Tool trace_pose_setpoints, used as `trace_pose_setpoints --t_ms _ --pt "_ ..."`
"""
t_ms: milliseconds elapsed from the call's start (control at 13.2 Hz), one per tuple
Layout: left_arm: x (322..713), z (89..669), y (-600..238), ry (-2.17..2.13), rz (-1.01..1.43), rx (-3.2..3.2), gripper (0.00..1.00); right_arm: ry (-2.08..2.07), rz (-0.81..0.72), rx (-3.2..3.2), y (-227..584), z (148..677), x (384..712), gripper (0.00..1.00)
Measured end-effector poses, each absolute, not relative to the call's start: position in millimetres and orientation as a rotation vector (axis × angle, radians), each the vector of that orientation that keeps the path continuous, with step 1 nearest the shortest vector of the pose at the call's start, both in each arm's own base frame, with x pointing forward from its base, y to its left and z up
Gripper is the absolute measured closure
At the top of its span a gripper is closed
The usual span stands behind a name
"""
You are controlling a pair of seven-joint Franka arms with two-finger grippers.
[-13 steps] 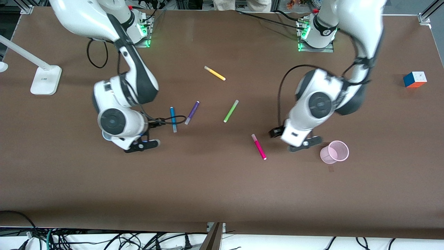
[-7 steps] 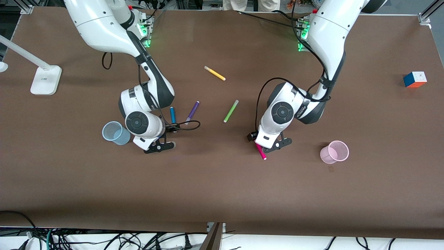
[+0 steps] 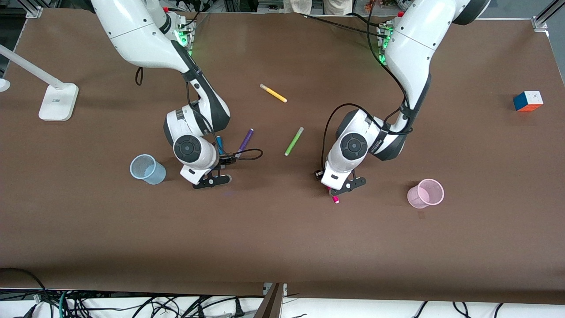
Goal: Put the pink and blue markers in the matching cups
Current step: 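Grasp the pink marker with the left gripper while the right gripper grasps blue, then carry pink over the pink cup while the right gripper carries blue over its cup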
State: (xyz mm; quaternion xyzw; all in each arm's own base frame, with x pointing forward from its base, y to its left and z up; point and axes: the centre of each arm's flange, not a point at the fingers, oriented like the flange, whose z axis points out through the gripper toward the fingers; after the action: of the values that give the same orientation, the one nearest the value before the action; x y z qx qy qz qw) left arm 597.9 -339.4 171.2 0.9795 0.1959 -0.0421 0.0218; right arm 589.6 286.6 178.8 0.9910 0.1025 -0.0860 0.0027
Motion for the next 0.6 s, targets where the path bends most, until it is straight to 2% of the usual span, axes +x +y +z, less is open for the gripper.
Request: trace_pose_setpoints --t_ms 151,226,377,453,604 --pt "599.9 173.6 -339.4 0.607 -0.123 3.033 0.68 0.327 -0.266 3.108 288.9 179.0 588.8 0.45" --pt "600.4 174.2 -339.8 0.606 -0.121 3.032 0.81 0.333 -0.265 3.108 291.1 179.1 587.8 0.54" --pt "602.0 175.8 -339.4 0.607 -0.116 3.03 0.82 0.348 -0.262 3.106 297.0 179.2 585.1 0.78" --pt "604.5 178.9 -337.8 0.612 -0.115 3.032 0.82 0.35 -0.256 3.107 298.3 180.7 585.4 0.84" --pt "609.4 194.6 -327.7 0.602 -0.154 3.083 0.82 0.366 -0.216 3.116 298.9 190.8 591.8 0.84"
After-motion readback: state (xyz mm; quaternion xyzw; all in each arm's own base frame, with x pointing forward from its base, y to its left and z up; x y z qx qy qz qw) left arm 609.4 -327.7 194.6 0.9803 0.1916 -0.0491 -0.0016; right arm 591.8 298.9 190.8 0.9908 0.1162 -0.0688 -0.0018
